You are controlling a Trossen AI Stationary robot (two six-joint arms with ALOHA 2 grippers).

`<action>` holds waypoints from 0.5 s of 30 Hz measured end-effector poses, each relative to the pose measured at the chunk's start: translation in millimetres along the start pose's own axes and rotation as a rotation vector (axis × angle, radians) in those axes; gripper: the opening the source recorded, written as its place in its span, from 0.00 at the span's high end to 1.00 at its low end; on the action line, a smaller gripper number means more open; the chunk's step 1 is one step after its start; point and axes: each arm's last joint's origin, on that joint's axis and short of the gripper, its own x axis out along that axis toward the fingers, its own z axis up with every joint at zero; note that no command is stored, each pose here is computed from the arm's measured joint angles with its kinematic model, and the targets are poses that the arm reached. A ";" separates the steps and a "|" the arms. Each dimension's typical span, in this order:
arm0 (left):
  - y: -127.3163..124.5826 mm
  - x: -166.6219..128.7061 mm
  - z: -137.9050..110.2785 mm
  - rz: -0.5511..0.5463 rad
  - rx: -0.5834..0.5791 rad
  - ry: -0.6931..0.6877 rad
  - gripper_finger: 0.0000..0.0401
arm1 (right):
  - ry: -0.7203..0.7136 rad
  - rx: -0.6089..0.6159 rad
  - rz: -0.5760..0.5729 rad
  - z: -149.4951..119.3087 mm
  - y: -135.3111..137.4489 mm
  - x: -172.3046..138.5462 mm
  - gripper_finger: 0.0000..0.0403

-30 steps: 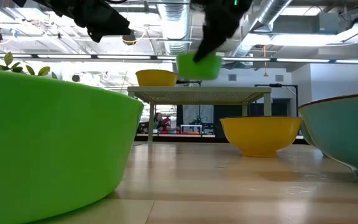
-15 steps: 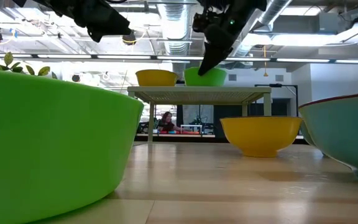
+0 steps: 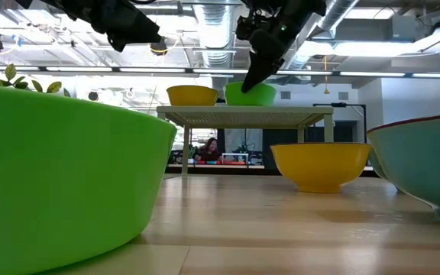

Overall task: Pick & Place Mini bowls
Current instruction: Put the top green bowl on the shelf

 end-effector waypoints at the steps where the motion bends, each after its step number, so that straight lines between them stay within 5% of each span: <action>1: 0.0 0.0 0.0 0.000 0.000 0.000 0.65 | -0.005 0.001 0.002 0.5 0.0 0.0 0.99; 15: 0.0 0.0 0.0 0.000 0.000 0.000 0.65 | -0.044 -0.021 0.068 -0.8 3.2 5.3 0.99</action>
